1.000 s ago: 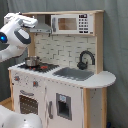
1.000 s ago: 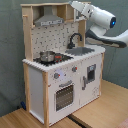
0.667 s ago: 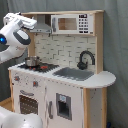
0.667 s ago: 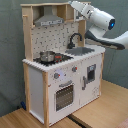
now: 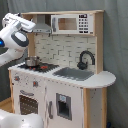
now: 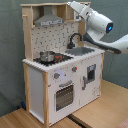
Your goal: Play with the kitchen
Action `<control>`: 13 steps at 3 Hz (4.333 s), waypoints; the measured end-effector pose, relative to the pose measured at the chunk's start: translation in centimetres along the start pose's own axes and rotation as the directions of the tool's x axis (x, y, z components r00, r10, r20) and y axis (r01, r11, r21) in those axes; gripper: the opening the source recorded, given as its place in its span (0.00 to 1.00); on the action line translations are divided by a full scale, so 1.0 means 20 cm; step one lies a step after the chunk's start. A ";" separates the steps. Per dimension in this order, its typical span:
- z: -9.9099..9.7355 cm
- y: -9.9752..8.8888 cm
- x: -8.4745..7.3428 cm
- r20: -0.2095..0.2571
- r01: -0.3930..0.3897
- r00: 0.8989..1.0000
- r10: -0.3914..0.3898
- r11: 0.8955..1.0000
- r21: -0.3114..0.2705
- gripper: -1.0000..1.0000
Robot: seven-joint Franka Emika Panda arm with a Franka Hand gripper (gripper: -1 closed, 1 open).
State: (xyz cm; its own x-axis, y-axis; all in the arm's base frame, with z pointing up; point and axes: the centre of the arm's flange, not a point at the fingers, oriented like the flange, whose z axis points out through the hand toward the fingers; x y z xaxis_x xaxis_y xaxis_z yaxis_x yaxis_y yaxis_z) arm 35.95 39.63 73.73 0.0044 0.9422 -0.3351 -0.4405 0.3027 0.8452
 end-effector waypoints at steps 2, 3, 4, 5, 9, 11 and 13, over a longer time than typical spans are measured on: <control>-0.02 -0.06 0.12 0.077 -0.136 0.988 0.137 0.991 -0.013 1.00; -0.05 -0.07 0.16 0.116 -0.204 0.972 0.206 0.979 -0.029 1.00; -0.08 -0.06 0.20 0.160 -0.270 0.949 0.274 0.962 -0.042 1.00; -0.11 -0.04 0.23 0.206 -0.335 0.918 0.340 0.940 -0.056 1.00; -0.08 -0.01 0.17 0.427 -0.582 0.707 0.564 0.807 -0.102 1.00; 0.03 -0.07 0.18 0.528 -0.657 0.577 0.623 0.738 -0.155 1.00; 0.16 -0.16 0.19 0.603 -0.686 0.462 0.650 0.693 -0.220 1.00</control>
State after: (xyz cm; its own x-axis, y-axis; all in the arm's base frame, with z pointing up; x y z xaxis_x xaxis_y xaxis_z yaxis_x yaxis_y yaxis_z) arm 40.21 42.67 71.19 0.2576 0.7192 0.6453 -0.5061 -0.4685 0.7241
